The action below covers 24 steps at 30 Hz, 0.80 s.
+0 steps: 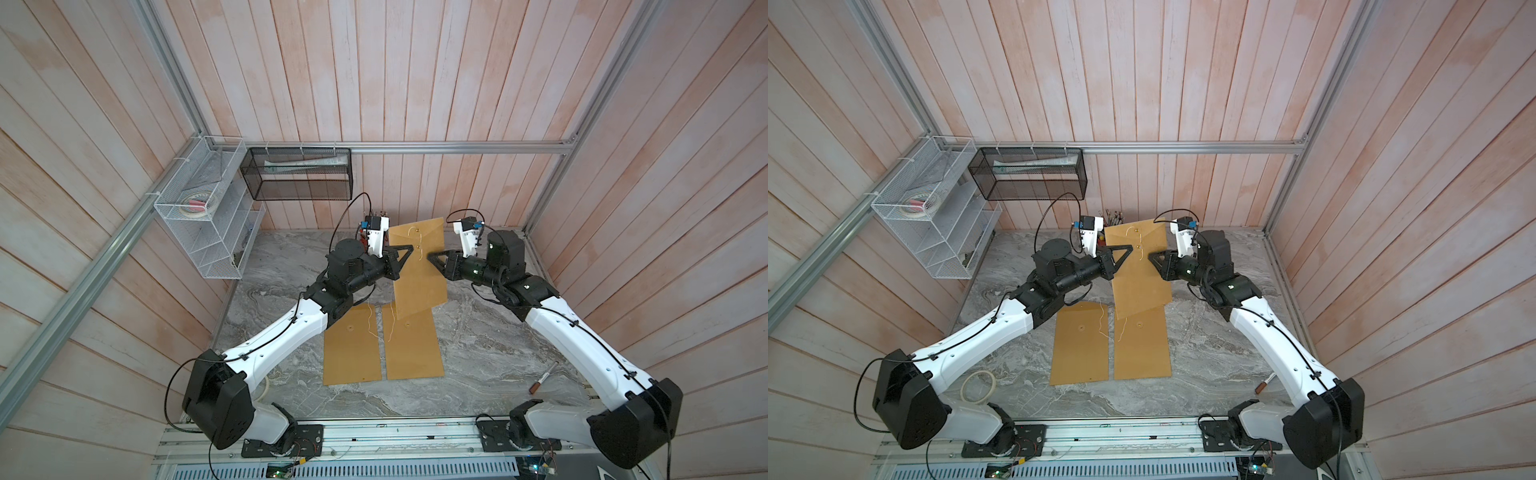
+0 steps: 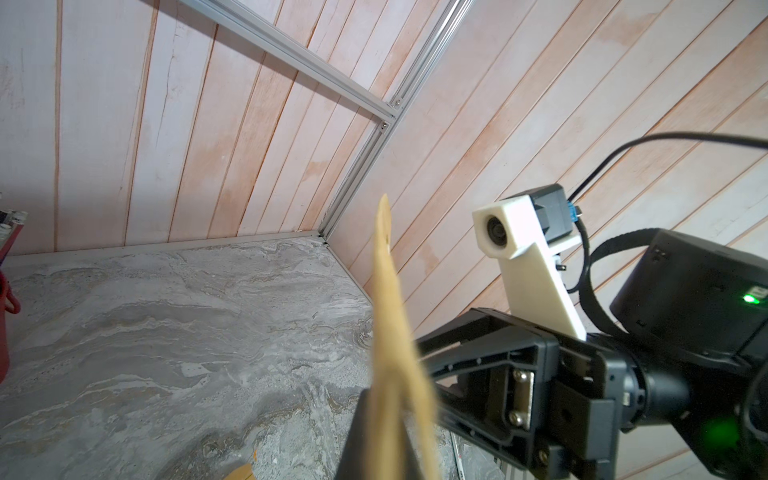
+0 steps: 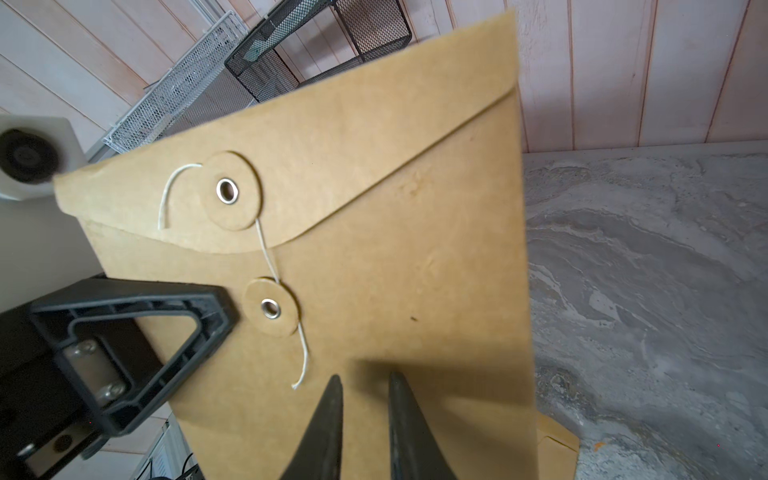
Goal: Open the file bag
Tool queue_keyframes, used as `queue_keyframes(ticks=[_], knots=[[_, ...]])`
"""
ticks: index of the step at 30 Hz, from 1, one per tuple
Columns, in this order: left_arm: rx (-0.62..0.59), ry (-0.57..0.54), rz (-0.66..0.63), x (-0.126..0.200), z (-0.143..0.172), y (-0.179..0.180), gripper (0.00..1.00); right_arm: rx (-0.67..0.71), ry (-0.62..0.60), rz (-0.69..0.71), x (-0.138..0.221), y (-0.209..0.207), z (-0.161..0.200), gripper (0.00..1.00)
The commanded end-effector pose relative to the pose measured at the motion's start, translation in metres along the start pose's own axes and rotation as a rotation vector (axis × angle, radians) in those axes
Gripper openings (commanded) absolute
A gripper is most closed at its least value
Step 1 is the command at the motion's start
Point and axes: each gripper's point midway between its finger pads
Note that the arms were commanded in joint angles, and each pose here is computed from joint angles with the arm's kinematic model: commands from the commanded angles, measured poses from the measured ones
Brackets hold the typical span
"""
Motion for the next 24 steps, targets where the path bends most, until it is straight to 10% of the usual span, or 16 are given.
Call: queue_keyframes(ticks=[1,24], knots=[[-0.025,-0.022,0.011,-0.003,-0.003,-0.004,0.0,0.007,-0.051,-0.03,-0.001,0.011,-0.016,0.22],[-0.039,-0.04,0.032,-0.006,-0.001,-0.01,0.0,-0.041,-0.02,-0.104,-0.023,0.026,-0.006,0.25]])
Point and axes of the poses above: each gripper's point midway between its finger pads, its own x axis back along the fingers, its own y axis along the line the jaws close on, z = x × y, and after that the axes turned 7 degrees about x, right-handed
